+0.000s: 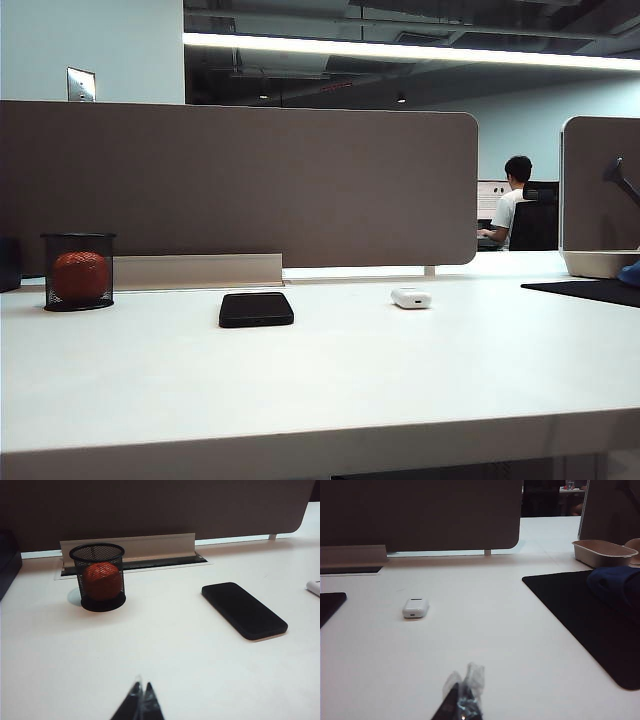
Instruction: Find the wireless headphone case on the desktop and place it on the left side of the phone.
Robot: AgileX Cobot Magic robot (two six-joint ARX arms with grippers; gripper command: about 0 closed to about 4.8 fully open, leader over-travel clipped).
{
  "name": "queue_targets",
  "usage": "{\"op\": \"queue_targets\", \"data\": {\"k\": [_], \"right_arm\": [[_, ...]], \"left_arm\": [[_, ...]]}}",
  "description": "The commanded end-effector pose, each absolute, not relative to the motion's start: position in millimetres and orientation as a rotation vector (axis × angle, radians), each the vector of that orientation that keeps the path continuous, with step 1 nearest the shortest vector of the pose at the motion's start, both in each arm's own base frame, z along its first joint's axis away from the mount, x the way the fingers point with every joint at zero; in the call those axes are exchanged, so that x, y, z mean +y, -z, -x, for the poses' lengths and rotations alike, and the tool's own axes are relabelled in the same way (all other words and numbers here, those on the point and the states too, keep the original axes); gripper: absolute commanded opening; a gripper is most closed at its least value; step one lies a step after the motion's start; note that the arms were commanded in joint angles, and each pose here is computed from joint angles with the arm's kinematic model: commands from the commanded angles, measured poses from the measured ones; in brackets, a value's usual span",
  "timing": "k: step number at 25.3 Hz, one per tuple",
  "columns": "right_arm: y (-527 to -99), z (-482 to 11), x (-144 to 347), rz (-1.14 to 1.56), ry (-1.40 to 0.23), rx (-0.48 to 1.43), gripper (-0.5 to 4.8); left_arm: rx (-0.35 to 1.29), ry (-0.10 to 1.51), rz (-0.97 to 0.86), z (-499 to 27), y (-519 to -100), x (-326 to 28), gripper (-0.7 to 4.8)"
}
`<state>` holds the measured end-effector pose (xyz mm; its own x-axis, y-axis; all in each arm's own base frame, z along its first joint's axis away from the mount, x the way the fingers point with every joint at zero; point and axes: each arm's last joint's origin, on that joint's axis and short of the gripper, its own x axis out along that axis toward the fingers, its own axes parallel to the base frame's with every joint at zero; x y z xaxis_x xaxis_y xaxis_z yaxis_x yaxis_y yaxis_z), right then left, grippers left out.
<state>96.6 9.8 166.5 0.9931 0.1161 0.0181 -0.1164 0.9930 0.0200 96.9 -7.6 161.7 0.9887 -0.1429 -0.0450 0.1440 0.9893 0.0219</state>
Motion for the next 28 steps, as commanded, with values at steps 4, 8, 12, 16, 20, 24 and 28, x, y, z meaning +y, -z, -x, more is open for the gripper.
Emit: {"op": "queue_targets", "data": {"k": [4,8,12,16,20,24,28], "right_arm": [[-167.7,-96.6,9.8,-0.019,-0.117,-0.027,-0.08],[-167.8,-96.6,9.8,-0.019,-0.117,-0.028,-0.08],[-168.6,-96.6,9.8,-0.019,-0.117,-0.036,-0.08],[-179.9,-94.3,9.9,-0.076,-0.128,-0.07,-0.08],[-214.7,-84.4,9.4,-0.093,-0.15,-0.162,-0.09],[-259.6,-62.6,7.1,-0.082,-0.141,-0.194,-0.09],[-301.4,-37.1,3.4,-0.087,-0.098,-0.201,-0.09]], "left_arm": [[0.036,0.14,-0.026,-96.9,-162.9,-7.3,-0.05],[0.037,0.14,-0.026,-96.9,-162.8,-7.3,-0.05],[0.037,0.14,-0.026,-96.9,-162.9,-7.3,-0.05],[0.037,0.14,-0.026,-96.9,-162.9,-7.3,-0.05],[0.037,0.14,-0.026,-96.9,-162.9,-7.3,-0.05],[0.037,0.14,-0.025,-96.9,-162.8,-7.4,-0.05],[0.037,0.14,-0.026,-96.9,-162.8,-7.3,-0.05]]}}
